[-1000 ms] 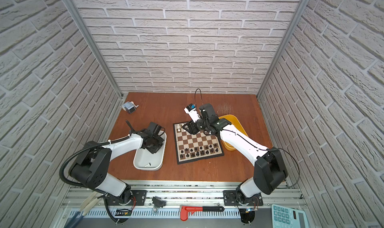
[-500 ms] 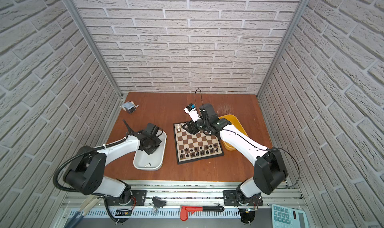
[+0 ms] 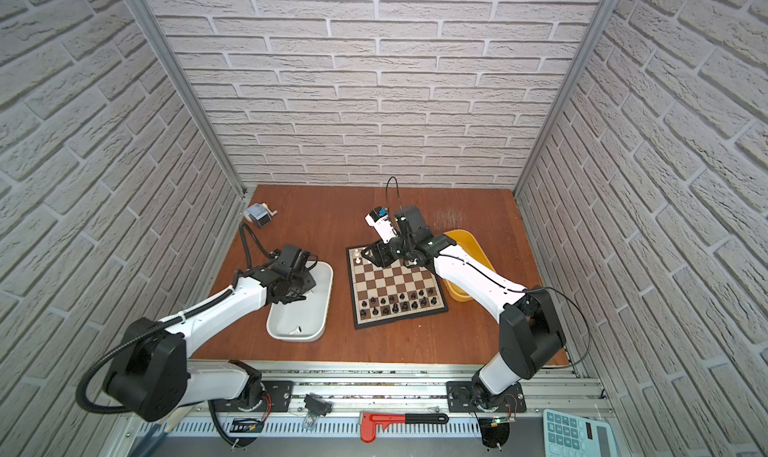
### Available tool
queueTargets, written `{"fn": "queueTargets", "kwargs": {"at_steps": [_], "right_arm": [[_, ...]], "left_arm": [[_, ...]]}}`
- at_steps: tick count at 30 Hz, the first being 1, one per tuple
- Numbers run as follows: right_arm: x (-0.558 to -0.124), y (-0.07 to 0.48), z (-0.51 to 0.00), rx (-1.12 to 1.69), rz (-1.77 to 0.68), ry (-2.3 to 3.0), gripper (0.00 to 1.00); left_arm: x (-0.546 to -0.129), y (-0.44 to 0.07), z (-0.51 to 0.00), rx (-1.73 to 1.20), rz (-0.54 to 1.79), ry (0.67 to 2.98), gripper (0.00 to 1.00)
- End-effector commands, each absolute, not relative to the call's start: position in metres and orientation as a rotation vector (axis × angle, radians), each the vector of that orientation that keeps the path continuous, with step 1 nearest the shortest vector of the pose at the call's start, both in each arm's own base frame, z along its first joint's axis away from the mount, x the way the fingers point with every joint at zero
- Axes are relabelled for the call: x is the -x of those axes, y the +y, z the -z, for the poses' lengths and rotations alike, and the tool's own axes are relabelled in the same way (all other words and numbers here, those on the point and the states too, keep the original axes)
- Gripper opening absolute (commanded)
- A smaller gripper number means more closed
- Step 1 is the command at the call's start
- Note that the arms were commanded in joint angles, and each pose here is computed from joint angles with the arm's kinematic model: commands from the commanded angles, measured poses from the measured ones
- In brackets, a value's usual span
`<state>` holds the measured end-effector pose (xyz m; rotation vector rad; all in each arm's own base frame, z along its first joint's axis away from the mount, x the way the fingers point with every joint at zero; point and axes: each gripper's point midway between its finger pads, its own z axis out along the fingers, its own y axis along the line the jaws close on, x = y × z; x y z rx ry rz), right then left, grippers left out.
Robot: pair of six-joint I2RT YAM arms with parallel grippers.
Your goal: Set up the chess pieces on the board
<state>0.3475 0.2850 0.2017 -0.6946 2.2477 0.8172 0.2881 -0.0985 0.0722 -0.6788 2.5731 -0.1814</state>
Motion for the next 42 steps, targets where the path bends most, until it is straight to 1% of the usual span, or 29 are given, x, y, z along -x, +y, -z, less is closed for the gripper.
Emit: {"fn": "queueTargets", "kwargs": {"at_steps": [1, 3, 5, 8, 11, 15, 17, 18, 20, 23, 27, 29, 33, 42], "right_arm": [[-0.347, 0.289, -0.22, 0.7, -0.833, 2.196, 0.49], [-0.345, 0.287, -0.22, 0.698, -0.829, 2.196, 0.49], [-0.343, 0.286, -0.219, 0.696, -0.832, 2.198, 0.49], [-0.342, 0.286, -0.215, 0.689, -0.841, 2.206, 0.49], [-0.341, 0.288, -0.211, 0.7, -0.858, 2.222, 0.49], [-0.341, 0.289, -0.216, 0.705, -0.858, 2.215, 0.49], [-0.342, 0.288, -0.217, 0.703, -0.848, 2.213, 0.49], [-0.342, 0.287, -0.217, 0.7, -0.848, 2.212, 0.49], [-0.341, 0.288, -0.215, 0.7, -0.853, 2.217, 0.49], [-0.34, 0.288, -0.213, 0.702, -0.856, 2.222, 0.49], [-0.34, 0.288, -0.214, 0.704, -0.855, 2.221, 0.48], [-0.34, 0.288, -0.215, 0.705, -0.854, 2.219, 0.48], [-0.339, 0.287, -0.214, 0.703, -0.856, 2.223, 0.48], [-0.339, 0.285, -0.214, 0.692, -0.846, 2.224, 0.48]], "left_arm": [[-0.296, -0.107, -0.077, 0.272, 0.141, 2.628, 0.65], [-0.297, -0.107, -0.085, 0.055, 0.07, 2.611, 0.71], [-0.3, -0.101, -0.096, -0.121, -0.021, 2.589, 0.69], [-0.302, -0.111, -0.102, -0.397, -0.046, 2.558, 0.66], [-0.3, -0.123, -0.093, -0.531, 0.014, 2.598, 0.62], [-0.299, -0.133, -0.077, -0.465, 0.087, 2.701, 0.54], [-0.298, -0.129, -0.069, -0.393, 0.055, 2.737, 0.53], [-0.297, -0.129, -0.066, -0.378, 0.06, 2.748, 0.51], [-0.294, -0.132, -0.059, -0.378, 0.071, 2.764, 0.47], [-0.29, -0.131, -0.048, -0.385, 0.047, 2.794, 0.44], [-0.289, -0.125, -0.043, -0.389, -0.029, 2.801, 0.44], [-0.288, -0.12, -0.04, -0.382, -0.069, 2.803, 0.47], [-0.287, -0.104, -0.033, -0.327, -0.2, 2.82, 0.47], [-0.278, -0.111, -0.021, -0.339, -0.154, 2.856, 0.43]]}}
